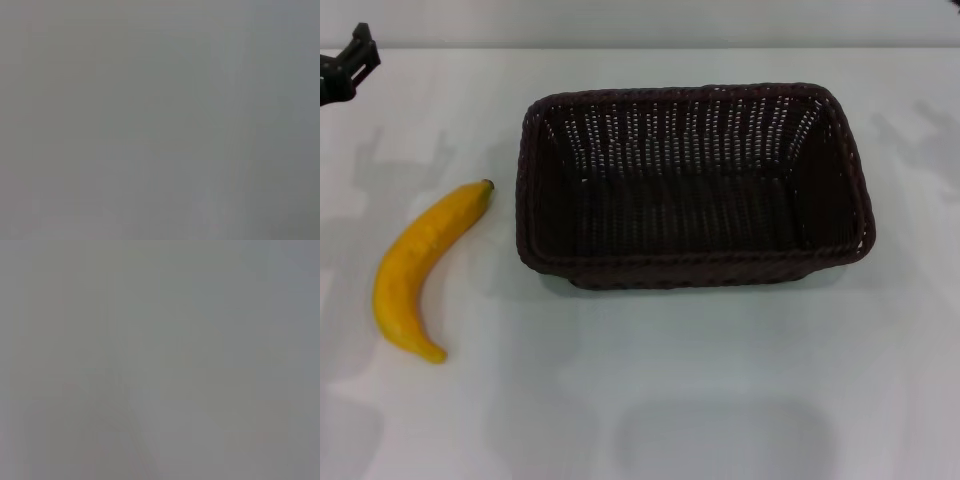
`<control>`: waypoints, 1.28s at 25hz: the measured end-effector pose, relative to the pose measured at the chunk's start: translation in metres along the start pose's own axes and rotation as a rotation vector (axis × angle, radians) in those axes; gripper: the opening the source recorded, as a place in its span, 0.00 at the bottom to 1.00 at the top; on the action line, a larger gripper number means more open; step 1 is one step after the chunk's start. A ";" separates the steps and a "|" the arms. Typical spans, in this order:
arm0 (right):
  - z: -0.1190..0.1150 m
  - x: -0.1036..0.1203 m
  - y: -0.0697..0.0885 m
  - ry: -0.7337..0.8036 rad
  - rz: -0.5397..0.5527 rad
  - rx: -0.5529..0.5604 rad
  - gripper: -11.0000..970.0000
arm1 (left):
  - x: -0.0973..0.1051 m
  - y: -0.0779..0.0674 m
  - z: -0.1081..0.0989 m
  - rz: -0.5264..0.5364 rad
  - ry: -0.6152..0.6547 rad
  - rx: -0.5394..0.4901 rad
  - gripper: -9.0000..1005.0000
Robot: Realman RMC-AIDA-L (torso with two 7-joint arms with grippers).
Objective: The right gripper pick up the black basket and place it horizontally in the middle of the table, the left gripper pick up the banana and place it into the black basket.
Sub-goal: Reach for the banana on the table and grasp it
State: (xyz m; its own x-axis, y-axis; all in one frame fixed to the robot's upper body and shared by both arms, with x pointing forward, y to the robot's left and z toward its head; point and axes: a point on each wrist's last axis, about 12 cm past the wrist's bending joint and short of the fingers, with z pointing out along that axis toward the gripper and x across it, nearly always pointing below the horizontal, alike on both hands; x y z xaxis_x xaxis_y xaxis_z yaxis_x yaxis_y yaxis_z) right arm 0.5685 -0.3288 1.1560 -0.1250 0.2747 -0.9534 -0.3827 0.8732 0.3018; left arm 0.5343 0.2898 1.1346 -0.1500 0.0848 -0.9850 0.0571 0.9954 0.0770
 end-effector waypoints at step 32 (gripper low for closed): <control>0.004 0.004 -0.037 -0.110 -0.462 0.256 0.76 | -0.012 -0.004 0.001 -0.098 0.002 -0.005 0.87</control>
State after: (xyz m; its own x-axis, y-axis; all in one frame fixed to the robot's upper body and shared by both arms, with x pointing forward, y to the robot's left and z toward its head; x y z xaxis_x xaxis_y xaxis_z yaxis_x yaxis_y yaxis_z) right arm 0.5855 -0.3584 1.1407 0.1057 -0.1331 -0.9854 -0.1380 0.9795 -0.1471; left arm 0.5373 0.2844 1.1458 -0.1569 -0.0127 -0.9875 0.0370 0.9991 -0.0187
